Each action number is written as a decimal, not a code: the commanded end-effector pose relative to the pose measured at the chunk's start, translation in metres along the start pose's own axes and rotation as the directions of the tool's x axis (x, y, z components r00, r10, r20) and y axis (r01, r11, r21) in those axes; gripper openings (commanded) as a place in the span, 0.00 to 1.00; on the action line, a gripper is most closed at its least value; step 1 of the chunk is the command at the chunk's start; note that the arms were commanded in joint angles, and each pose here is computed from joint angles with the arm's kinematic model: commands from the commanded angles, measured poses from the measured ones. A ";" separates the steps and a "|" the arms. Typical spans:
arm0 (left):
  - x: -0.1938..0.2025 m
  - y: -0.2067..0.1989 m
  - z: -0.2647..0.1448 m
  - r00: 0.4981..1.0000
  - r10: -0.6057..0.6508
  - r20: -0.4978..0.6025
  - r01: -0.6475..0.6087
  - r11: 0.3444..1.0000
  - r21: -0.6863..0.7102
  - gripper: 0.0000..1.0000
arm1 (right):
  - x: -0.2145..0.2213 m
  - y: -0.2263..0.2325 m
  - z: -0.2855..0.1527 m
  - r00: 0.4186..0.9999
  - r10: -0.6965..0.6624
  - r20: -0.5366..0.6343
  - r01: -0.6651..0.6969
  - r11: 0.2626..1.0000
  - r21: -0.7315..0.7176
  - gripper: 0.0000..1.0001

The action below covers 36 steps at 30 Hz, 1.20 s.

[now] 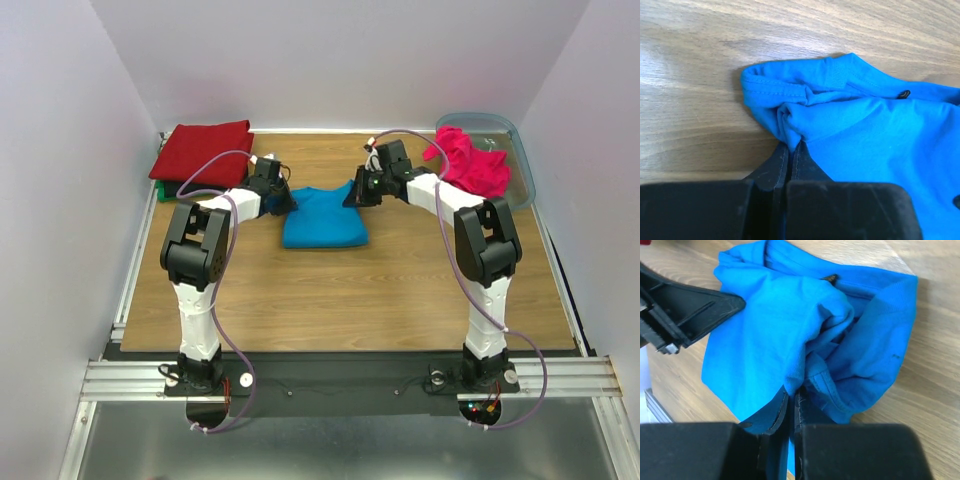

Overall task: Fold and stack the t-shirts
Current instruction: Fold the tshirt, then neatly place the folded tshirt to the corner

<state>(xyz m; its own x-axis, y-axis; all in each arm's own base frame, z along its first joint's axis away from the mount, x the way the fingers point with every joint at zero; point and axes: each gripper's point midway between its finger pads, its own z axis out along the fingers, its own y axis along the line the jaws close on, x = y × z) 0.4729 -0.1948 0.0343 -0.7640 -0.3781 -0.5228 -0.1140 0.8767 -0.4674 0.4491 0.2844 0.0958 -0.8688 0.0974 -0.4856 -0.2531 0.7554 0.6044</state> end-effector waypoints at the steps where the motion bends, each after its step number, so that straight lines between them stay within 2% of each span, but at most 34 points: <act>1: 0.015 0.019 0.000 0.999 0.023 -0.030 -0.024 0.999 -0.036 0.00 | -0.001 -0.027 0.002 0.997 0.074 0.030 -0.075 0.996 0.052 0.00; 3: 0.010 0.015 -0.004 0.999 0.046 -0.006 -0.046 0.999 -0.016 0.00 | 0.007 -0.047 0.005 0.996 0.093 0.019 -0.094 0.991 0.094 0.01; 6: 0.007 0.010 -0.007 0.997 0.074 0.006 -0.074 0.997 0.012 0.00 | 0.013 -0.051 0.007 0.997 0.080 0.001 -0.080 0.993 0.092 0.07; 9: 0.003 0.006 -0.010 0.995 0.101 0.018 -0.101 0.994 0.030 0.00 | 0.008 -0.046 0.003 0.998 0.067 0.010 -0.067 0.994 0.083 0.19; 10: 0.002 0.005 -0.012 0.994 0.107 0.023 -0.108 0.994 0.032 0.00 | 0.005 -0.045 0.000 0.998 0.058 0.023 -0.060 0.994 0.090 0.32; 13: -0.006 -0.005 -0.020 0.985 0.168 0.048 -0.171 0.983 0.071 0.00 | -0.011 -0.034 -0.014 0.997 0.023 0.071 -0.029 0.996 0.088 0.60; 14: -0.008 -0.013 -0.023 0.980 0.191 0.051 -0.195 0.975 0.106 0.00 | -0.015 -0.030 -0.019 0.997 0.014 0.081 -0.021 0.996 0.084 0.65; 15: -0.013 -0.017 -0.028 0.977 0.202 0.068 -0.208 0.972 0.111 0.00 | -0.019 -0.025 -0.024 0.996 0.002 0.091 -0.009 0.997 0.076 0.80; 16: -0.016 -0.019 -0.031 0.972 0.222 0.080 -0.230 0.967 0.108 0.00 | -0.021 -0.021 -0.028 0.995 -0.011 0.098 0.004 0.998 0.070 1.00; 23: -0.069 -0.035 -0.071 0.919 0.311 0.241 -0.329 0.944 0.038 0.00 | -0.025 0.017 -0.092 0.980 -0.070 0.186 0.064 0.997 0.036 1.00; 25: -0.080 -0.036 -0.081 0.901 0.343 0.268 -0.357 0.934 0.006 0.00 | -0.009 0.004 -0.100 0.980 -0.057 0.191 0.039 0.995 0.093 1.00; 27: -0.102 -0.036 -0.094 0.858 0.407 0.313 -0.410 0.910 -0.060 0.00 | -0.006 0.006 -0.122 0.969 -0.065 0.237 0.036 0.992 0.123 1.00; 28: -0.114 -0.034 -0.102 0.828 0.457 0.325 -0.446 0.888 -0.112 0.00 | 0.011 -0.010 -0.124 0.972 -0.049 0.229 0.009 0.985 0.172 1.00; 29: -0.114 -0.028 -0.101 0.830 0.459 0.316 -0.438 0.888 -0.139 0.00 | 0.016 -0.014 -0.129 0.970 -0.046 0.241 -0.001 0.981 0.192 1.00; 32: -0.137 -0.024 -0.113 0.794 0.520 0.315 -0.463 0.853 -0.240 0.00 | 0.035 -0.031 -0.150 0.956 -0.025 0.291 -0.057 0.961 0.271 1.00; 33: -0.140 -0.022 -0.114 0.776 0.555 0.298 -0.492 0.829 -0.265 0.00 | 0.031 -0.030 -0.166 0.935 -0.014 0.355 -0.095 0.953 0.286 1.00; 35: -0.151 -0.017 -0.119 0.748 0.595 0.294 -0.505 0.798 -0.329 0.00 | 0.045 -0.039 -0.172 0.930 0.003 0.369 -0.126 0.943 0.308 1.00; 36: -0.162 -0.018 -0.125 0.718 0.631 0.296 -0.527 0.769 -0.361 0.00 | 0.047 -0.039 -0.176 0.927 0.002 0.376 -0.127 0.943 0.308 1.00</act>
<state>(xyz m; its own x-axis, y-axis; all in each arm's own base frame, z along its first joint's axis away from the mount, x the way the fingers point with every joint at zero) 0.5068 -0.1399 0.1655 -0.5260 0.0588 -0.8484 0.1284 0.9917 -0.0108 0.3443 0.1686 0.1528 -0.7231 0.2580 -0.6408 -0.0950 0.8817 0.4622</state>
